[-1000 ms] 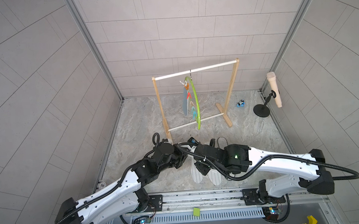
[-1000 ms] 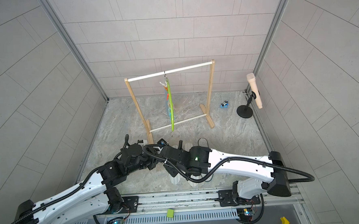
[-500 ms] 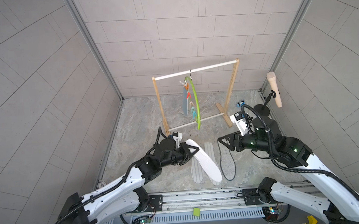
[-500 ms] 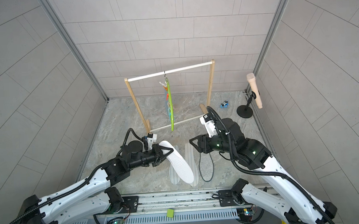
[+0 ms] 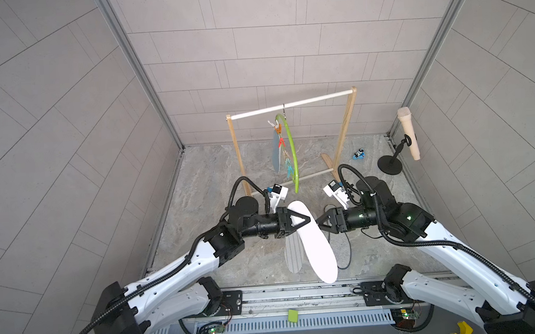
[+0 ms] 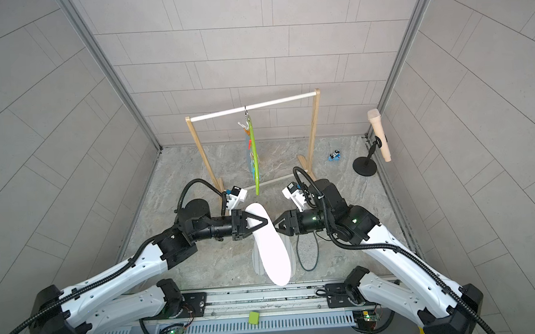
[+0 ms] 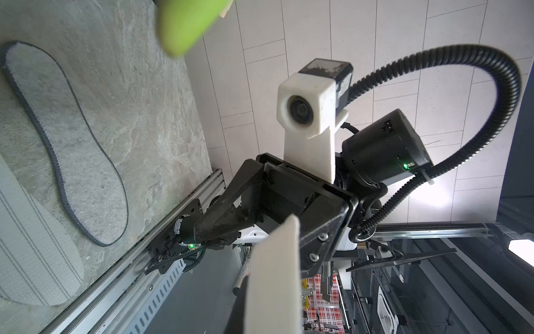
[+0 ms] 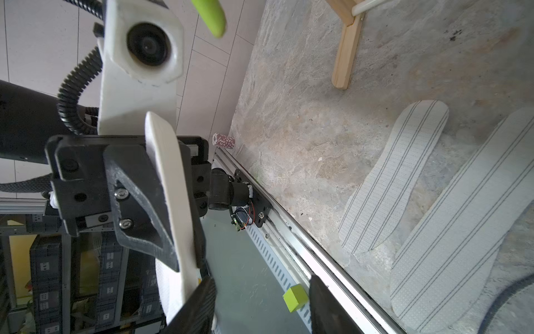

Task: Take the shoe insoles off the hanger
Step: Adjust the insole, then place the insole at the center of the board.

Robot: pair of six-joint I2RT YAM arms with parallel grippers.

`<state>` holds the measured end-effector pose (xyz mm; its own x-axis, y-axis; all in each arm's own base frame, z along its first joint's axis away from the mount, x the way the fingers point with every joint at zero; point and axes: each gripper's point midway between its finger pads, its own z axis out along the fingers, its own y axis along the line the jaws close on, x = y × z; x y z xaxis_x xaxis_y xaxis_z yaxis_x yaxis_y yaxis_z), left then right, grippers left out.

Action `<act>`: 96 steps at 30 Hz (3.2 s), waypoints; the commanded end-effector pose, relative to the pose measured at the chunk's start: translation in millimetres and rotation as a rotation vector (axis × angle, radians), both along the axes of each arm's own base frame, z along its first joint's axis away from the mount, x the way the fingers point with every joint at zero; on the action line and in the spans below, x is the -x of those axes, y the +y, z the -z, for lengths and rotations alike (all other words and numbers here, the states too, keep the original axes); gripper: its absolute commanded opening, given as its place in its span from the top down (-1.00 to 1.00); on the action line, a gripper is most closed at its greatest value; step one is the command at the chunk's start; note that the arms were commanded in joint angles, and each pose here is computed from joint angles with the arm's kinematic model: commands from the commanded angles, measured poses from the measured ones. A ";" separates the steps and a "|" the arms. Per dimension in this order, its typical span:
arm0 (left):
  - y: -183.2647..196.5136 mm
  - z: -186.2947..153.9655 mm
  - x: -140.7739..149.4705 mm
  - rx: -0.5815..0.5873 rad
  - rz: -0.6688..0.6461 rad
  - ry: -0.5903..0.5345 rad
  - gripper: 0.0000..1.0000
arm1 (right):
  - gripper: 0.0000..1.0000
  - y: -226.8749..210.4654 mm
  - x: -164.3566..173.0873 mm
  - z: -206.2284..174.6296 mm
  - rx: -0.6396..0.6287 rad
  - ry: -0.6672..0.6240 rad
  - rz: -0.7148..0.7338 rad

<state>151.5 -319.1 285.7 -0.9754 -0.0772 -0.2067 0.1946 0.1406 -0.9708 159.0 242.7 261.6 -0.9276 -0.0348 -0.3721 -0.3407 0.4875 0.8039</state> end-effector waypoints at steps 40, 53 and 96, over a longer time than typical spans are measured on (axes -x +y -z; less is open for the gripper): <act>14.1 -6.0 -16.2 -0.017 0.000 -0.023 -0.39 | 1.00 26.9 14.5 -31.2 -0.117 -0.036 -0.084; 69.0 75.9 -43.2 -0.289 -0.199 0.101 -1.00 | 1.00 -25.2 -4.5 65.0 0.169 0.064 0.081; 213.6 153.3 -33.6 -0.704 -0.820 0.240 -1.00 | 1.00 129.5 -62.2 212.4 0.184 0.320 0.251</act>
<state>184.4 -107.0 136.9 -0.7091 -0.6488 -0.2761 -0.3758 0.6791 -0.6305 221.5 369.3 52.4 -0.9829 0.1567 -0.0970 0.0333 0.6687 0.7428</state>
